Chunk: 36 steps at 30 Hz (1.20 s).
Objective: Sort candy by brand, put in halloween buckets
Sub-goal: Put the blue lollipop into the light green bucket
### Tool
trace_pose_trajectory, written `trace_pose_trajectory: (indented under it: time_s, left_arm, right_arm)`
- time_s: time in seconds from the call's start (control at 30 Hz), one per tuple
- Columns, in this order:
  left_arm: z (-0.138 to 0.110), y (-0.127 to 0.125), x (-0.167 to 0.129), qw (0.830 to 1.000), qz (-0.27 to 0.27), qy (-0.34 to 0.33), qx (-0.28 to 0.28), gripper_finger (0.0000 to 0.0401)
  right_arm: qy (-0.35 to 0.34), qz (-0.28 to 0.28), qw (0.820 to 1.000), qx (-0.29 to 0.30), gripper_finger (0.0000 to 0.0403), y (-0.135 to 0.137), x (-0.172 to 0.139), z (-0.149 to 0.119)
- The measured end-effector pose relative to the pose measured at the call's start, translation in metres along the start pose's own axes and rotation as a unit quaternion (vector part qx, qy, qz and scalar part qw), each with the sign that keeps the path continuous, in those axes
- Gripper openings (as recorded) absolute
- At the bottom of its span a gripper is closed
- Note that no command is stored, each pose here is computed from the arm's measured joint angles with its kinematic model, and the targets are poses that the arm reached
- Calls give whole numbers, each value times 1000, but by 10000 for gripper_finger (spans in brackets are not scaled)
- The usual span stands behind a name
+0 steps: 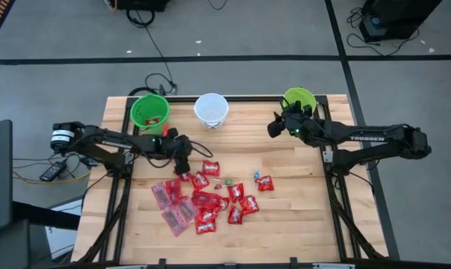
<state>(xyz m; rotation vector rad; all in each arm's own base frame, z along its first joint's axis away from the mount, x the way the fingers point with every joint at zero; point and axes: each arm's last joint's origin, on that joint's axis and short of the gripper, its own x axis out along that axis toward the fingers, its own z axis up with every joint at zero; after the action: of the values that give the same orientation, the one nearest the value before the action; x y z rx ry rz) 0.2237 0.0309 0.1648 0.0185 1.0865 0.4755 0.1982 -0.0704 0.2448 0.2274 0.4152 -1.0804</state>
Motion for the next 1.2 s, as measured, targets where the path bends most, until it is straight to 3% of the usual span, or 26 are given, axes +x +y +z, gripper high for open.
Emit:
trace_pose_trajectory:
  time_s: [0.53,0.7,0.97,1.2]
  left_arm:
    - [-21,18,27,999,-44,3,-14,202]
    - [-25,20,29,997,-72,10,-12,146]
    - [-24,21,30,994,-105,4,-6,14]
    - [-6,20,27,991,-111,-71,-11,9]
  right_arm:
    - [-5,15,1000,0,200,2,0,2]
    - [-5,23,1000,2,200,3,0,2]
    - [-4,43,999,11,186,4,-1,4]
    - [44,158,986,-9,160,29,9,-7]
